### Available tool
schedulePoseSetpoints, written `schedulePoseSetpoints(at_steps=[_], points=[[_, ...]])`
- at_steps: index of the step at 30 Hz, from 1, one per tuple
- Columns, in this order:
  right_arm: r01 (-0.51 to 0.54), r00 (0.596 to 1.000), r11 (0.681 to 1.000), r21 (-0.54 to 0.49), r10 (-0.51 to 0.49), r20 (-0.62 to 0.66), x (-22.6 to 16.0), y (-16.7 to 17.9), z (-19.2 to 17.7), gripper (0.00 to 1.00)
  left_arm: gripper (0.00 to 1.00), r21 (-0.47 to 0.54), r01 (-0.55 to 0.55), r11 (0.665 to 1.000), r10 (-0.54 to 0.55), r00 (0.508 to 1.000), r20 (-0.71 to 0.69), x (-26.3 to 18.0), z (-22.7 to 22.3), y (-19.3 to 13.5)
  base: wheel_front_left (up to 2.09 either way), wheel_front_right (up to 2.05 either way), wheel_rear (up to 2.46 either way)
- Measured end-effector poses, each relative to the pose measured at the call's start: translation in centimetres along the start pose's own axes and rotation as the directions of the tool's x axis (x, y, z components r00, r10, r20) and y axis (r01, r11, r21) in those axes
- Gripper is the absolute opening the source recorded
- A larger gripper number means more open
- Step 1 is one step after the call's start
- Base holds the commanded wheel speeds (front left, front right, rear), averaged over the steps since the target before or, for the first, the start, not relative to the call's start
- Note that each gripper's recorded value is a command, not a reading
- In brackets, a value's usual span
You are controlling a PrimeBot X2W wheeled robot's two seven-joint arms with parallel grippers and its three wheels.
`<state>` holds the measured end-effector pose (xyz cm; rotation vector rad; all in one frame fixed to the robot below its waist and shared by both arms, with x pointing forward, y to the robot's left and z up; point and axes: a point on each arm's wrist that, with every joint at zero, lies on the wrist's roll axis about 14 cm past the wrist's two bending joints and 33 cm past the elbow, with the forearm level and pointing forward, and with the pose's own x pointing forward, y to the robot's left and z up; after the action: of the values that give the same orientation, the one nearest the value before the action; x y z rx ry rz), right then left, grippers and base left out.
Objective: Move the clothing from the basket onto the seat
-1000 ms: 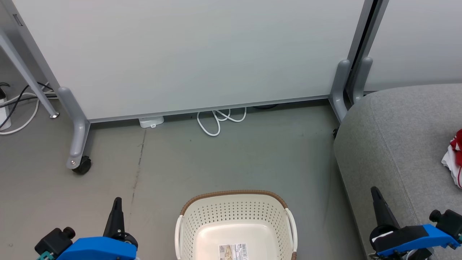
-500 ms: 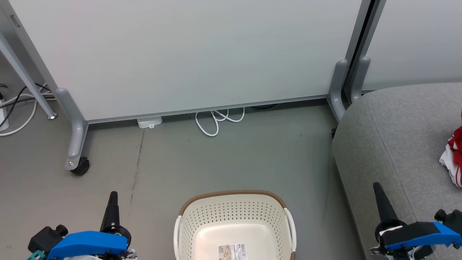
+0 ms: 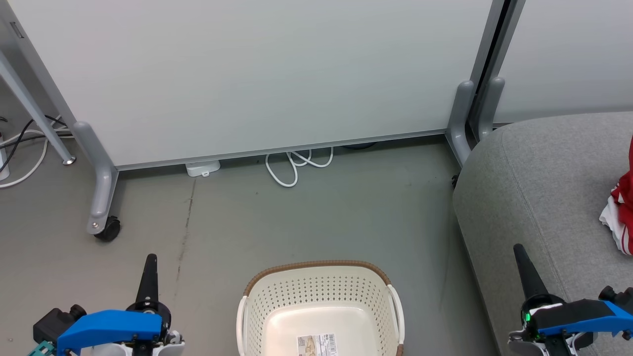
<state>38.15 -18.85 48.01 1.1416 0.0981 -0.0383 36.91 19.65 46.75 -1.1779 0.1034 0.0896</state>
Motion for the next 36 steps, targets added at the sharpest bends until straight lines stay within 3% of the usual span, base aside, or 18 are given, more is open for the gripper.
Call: schedulePoseSetpoints(at_steps=[16, 36], points=[[-0.022, 1.0, 0.989, 0.145, 0.02, 0.015, 0.1, 0.5, 0.6, 0.0, 0.0, -0.133, 0.032, 0.991, -0.031, 0.999, 0.008, 0.5, 0.6, -1.0, 0.0, 0.0, 0.0], [-0.057, 0.998, 0.951, 0.305, 0.049, 0.036, 0.3, 1.2, 1.4, 0.0, 0.0, -0.279, 0.077, 0.957, -0.075, 0.997, 0.019, 1.0, 1.3, -2.3, 0.0, 0.0, 0.0]])
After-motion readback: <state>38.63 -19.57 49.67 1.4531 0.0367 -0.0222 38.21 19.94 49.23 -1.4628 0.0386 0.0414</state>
